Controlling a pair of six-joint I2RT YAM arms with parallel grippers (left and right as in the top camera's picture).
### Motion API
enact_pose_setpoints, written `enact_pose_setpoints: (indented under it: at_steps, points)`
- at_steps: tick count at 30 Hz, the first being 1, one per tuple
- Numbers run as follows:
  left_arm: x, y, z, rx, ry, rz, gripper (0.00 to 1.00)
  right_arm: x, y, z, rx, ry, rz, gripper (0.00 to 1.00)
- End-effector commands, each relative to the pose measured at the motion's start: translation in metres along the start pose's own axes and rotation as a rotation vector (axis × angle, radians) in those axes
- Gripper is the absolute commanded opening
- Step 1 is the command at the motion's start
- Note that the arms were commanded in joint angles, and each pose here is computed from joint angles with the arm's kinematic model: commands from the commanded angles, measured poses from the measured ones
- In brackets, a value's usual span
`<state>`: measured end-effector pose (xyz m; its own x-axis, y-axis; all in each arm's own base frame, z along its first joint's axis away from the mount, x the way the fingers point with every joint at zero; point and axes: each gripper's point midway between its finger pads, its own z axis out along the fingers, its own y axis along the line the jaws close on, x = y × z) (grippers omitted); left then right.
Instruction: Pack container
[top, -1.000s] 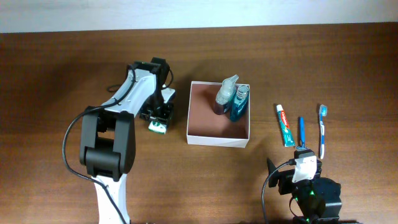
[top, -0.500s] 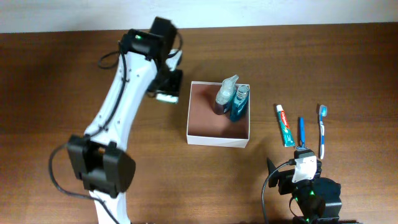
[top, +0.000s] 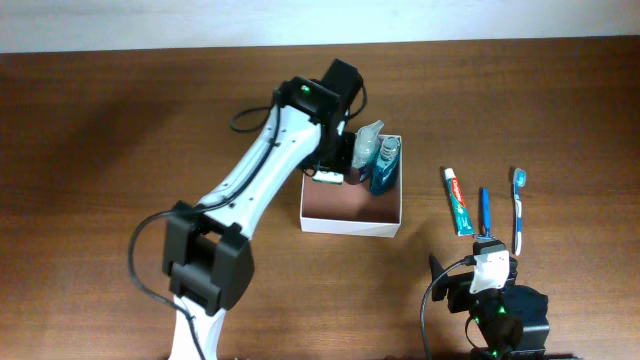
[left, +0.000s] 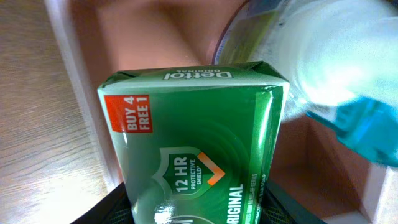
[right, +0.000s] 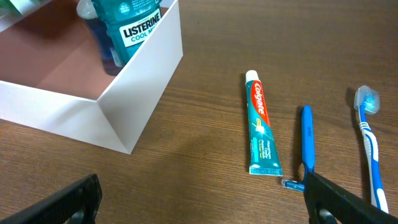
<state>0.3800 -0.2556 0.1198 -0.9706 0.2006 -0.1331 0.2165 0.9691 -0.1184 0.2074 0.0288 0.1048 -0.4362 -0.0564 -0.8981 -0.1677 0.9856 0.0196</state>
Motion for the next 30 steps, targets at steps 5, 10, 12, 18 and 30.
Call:
enact_pose_setpoints:
  at_steps: [5, 10, 12, 18, 30]
  points:
    - [-0.006, -0.002, 0.022, 0.004, 0.009, -0.031, 0.68, 0.001, 0.0, 0.001, -0.002, -0.003, 0.004, 0.99]
    - [-0.01, 0.012, -0.004, 0.0, 0.002, -0.065, 0.99, 0.001, 0.0, 0.001, -0.002, -0.003, 0.004, 0.99]
    - [-0.009, 0.02, -0.02, -0.009, 0.0, -0.08, 0.99, 0.001, 0.0, 0.001, -0.002, -0.003, 0.004, 0.99]
    - [-0.008, 0.057, -0.092, -0.126, -0.091, -0.093, 0.99, 0.001, 0.0, 0.001, -0.003, -0.003, 0.004, 0.99]
    - [0.04, 0.129, -0.256, -0.284, -0.411, -0.12, 0.99, 0.0, 0.0, 0.001, -0.002, -0.006, 0.003, 0.99]
